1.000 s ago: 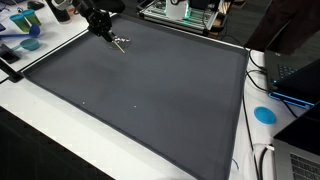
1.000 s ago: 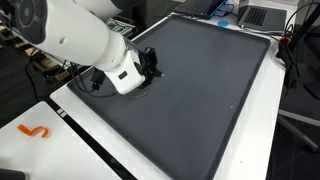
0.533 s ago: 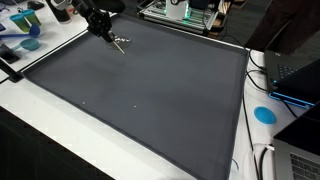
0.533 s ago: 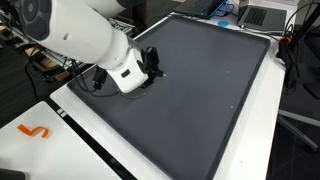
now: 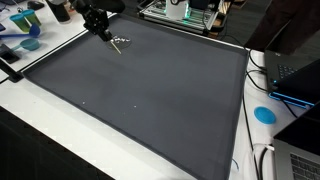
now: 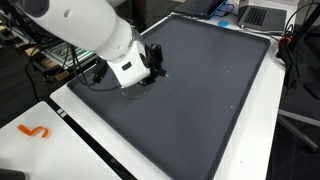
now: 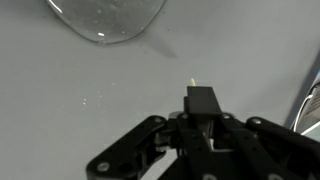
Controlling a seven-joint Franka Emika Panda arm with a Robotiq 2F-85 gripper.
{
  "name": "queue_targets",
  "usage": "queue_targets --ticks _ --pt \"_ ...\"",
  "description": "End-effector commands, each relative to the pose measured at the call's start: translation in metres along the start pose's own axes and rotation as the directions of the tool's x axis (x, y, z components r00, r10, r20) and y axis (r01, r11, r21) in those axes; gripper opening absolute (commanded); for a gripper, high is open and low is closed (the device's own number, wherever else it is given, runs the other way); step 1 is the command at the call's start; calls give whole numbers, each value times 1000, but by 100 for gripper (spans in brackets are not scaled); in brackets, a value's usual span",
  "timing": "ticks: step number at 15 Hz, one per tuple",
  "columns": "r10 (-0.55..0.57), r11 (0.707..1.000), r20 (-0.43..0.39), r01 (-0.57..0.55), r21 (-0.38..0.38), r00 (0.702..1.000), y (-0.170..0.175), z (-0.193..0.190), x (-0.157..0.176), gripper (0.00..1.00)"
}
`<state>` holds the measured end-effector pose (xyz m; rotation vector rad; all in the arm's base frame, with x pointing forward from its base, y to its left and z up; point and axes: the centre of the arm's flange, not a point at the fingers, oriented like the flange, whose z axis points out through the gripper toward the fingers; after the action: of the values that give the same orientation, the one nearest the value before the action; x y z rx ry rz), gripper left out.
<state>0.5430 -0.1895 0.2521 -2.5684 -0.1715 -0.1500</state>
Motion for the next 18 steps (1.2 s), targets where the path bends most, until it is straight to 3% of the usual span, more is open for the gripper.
queue_targets --ticks 1,7,12,18 --pt "49 995 18 -47 -87 999 -22 -12 -9 4" --pt "121 954 37 -106 -282 992 -53 -33 -12 4" --pt "188 884 58 -143 -446 981 -78 -44 -24 4" --pt "233 817 73 -154 -556 970 -108 -54 -34 4"
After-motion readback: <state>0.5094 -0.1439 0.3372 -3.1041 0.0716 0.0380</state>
